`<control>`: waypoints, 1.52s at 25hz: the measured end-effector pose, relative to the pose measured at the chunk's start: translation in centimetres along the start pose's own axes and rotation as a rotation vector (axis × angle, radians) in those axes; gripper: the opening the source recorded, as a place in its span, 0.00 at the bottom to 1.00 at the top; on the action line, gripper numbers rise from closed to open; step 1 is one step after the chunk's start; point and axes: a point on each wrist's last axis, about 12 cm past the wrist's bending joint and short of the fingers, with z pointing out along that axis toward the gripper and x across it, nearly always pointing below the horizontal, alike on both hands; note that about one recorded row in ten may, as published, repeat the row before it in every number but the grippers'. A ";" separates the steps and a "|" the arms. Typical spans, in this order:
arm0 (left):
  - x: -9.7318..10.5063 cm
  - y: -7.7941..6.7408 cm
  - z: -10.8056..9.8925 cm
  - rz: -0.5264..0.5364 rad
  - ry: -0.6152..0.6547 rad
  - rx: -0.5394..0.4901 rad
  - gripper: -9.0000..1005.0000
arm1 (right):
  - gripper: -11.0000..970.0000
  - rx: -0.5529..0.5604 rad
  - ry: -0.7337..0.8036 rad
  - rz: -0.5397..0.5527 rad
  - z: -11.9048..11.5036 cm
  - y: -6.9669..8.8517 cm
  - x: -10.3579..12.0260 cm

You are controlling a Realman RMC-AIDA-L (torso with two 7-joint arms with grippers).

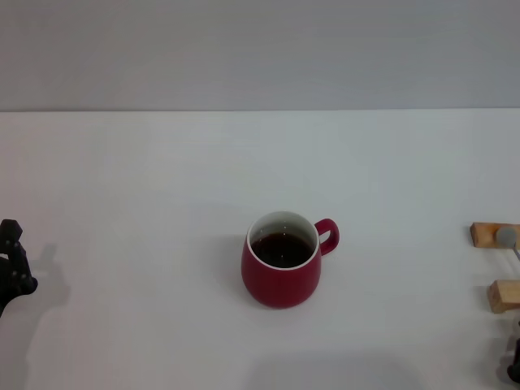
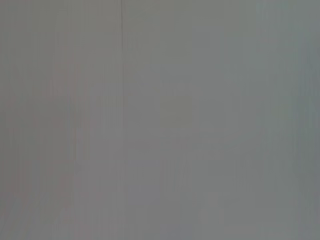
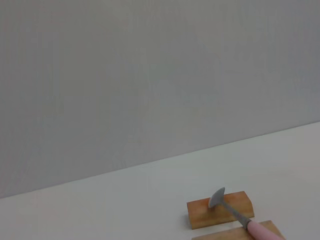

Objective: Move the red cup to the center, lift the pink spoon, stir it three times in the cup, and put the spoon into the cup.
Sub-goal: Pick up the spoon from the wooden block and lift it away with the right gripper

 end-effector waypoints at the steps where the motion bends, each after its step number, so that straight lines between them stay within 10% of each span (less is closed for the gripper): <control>1: 0.0 0.0 0.0 0.000 0.000 0.000 0.01 | 0.01 -0.002 0.000 0.000 0.0 0.0 0.0; 14: 0.0 0.1 0.0 0.000 0.002 -0.006 0.01 | 0.01 -0.100 -0.103 -0.060 -0.1 3.9 -1.3; 27: 0.1 0.4 -0.1 0.010 0.013 -0.011 0.01 | 0.03 0.025 -0.249 -0.048 -4.8 3.3 -2.5; 38: 0.2 0.7 -0.2 0.004 0.016 -0.012 0.01 | 0.27 0.070 -0.225 -0.039 -7.1 3.1 -1.9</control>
